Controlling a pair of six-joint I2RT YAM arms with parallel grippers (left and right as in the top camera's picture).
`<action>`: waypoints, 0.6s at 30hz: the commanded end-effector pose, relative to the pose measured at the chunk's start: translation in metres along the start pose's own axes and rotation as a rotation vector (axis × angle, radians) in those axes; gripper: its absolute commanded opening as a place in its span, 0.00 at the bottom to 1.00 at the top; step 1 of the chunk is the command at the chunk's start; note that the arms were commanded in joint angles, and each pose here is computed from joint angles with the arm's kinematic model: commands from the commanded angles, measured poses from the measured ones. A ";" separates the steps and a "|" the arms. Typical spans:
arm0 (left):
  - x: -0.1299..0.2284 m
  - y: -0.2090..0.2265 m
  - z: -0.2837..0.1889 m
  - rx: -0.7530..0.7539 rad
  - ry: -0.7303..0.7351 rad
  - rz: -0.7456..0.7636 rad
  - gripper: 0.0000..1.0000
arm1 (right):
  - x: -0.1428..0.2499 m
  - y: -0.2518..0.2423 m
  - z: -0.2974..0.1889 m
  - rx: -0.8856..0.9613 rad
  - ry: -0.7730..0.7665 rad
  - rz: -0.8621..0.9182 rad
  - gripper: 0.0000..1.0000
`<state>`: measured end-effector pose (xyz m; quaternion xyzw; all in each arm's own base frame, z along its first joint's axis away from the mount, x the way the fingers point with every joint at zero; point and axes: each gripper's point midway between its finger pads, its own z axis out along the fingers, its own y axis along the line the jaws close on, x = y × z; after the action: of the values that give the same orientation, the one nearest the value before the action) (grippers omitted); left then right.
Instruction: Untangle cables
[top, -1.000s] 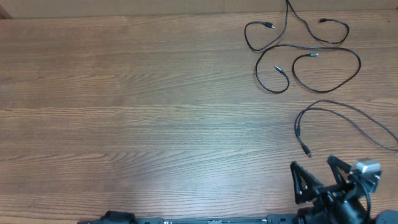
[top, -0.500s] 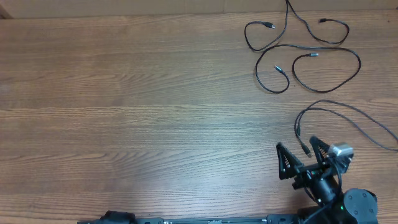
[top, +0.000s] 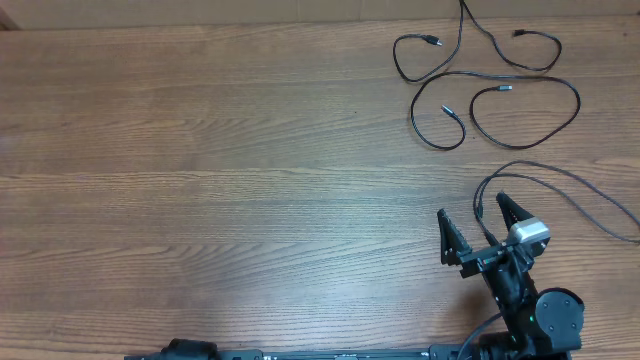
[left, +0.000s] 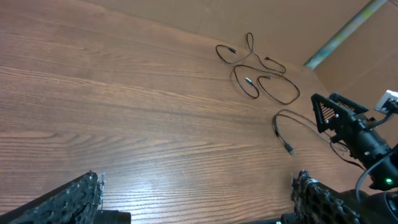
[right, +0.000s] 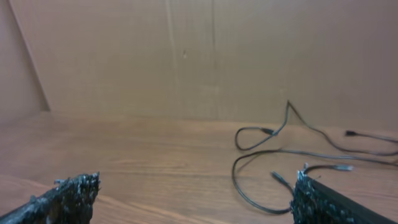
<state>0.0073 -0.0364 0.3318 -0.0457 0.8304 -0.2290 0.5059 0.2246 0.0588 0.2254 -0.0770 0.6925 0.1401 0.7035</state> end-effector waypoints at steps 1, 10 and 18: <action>0.000 0.001 0.000 -0.006 -0.004 -0.012 1.00 | 0.006 -0.007 0.003 0.026 -0.030 -0.041 1.00; 0.000 0.001 0.000 -0.006 -0.004 -0.012 1.00 | 0.026 -0.017 0.009 0.060 -0.034 -0.041 1.00; 0.000 0.001 0.000 -0.006 -0.004 -0.012 0.99 | 0.039 -0.030 0.010 0.118 -0.015 -0.058 1.00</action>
<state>0.0073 -0.0364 0.3318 -0.0457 0.8304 -0.2290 0.5059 0.2417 0.0452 0.1874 -0.0598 0.6914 0.1033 0.7126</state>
